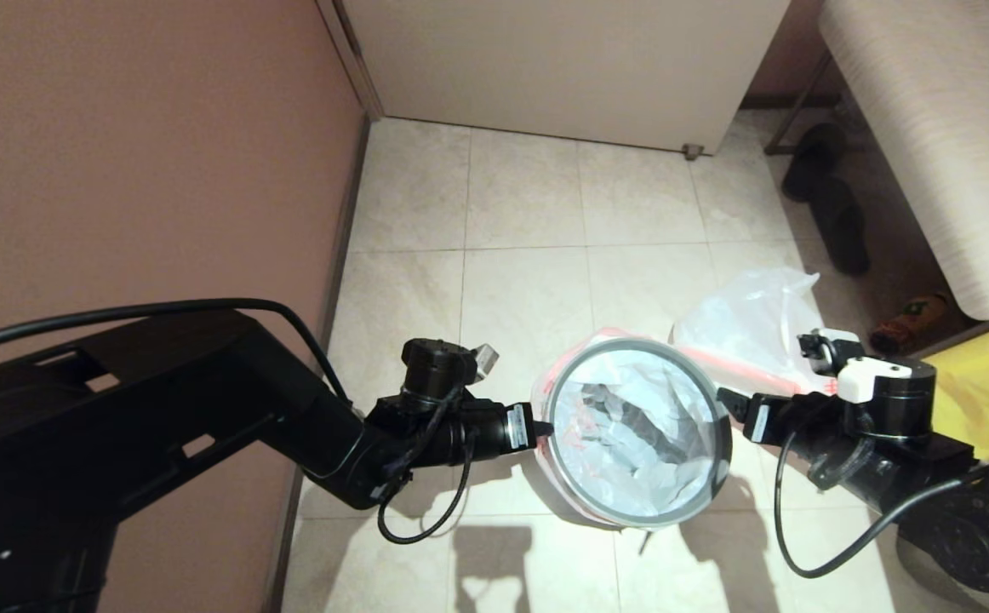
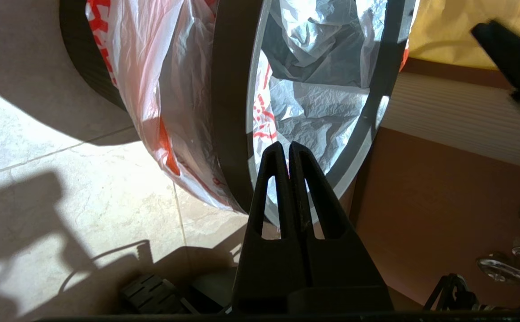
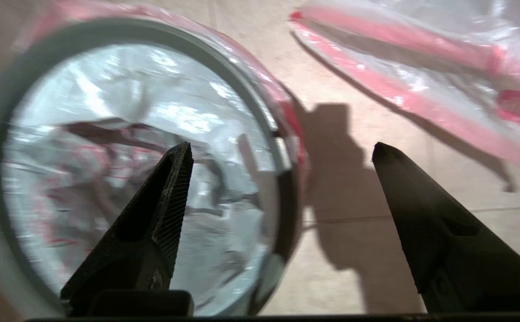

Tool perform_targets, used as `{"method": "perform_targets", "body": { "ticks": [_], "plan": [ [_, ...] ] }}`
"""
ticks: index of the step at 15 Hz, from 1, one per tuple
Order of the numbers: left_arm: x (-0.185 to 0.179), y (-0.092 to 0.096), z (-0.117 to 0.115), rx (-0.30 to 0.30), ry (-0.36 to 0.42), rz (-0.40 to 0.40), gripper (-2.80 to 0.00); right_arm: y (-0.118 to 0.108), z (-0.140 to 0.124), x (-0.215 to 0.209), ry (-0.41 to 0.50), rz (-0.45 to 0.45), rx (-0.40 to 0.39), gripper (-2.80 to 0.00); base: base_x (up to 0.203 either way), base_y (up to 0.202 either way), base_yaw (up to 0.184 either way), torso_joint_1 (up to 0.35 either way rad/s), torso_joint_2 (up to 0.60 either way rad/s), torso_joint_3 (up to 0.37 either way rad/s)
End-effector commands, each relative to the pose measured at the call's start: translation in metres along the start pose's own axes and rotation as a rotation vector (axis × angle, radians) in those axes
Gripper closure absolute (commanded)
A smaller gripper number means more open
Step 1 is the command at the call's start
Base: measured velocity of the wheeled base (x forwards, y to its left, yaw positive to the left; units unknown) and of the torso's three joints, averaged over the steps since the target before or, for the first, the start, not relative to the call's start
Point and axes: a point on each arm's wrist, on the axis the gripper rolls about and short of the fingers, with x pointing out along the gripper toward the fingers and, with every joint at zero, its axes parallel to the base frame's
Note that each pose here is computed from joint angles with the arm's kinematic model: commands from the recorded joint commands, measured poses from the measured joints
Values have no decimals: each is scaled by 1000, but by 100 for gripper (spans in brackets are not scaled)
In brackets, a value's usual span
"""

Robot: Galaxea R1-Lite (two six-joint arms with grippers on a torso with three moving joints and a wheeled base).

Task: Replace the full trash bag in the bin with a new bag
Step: Place the trash can ring on the trash can

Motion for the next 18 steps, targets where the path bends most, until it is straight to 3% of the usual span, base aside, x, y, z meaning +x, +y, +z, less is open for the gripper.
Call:
{"method": "perform_targets", "body": {
  "ticks": [1,2,5,10,14,18],
  "plan": [
    [5,3,-1,-7,4,-1,0,1,24,-18,-47,137,117,-180,0,0,0,0,0,0],
    [4,3,0,-6,0,-2,0,-3,27,-19,-26,202,154,0,0,0,0,0,0,0],
    [0,0,1,-4,-2,-10,0,-6,28,-9,4,241,249,0,0,0,0,0,0,0],
    [10,2,-2,-2,8,-12,0,-13,-8,21,181,369,265,0,0,0,0,0,0,0],
    [21,6,-1,0,-12,17,0,-22,-25,47,57,511,235,0,0,0,0,0,0,0],
    [27,6,-3,6,-19,36,0,-26,-29,46,48,522,232,0,0,0,0,0,0,0]
  ]
}}
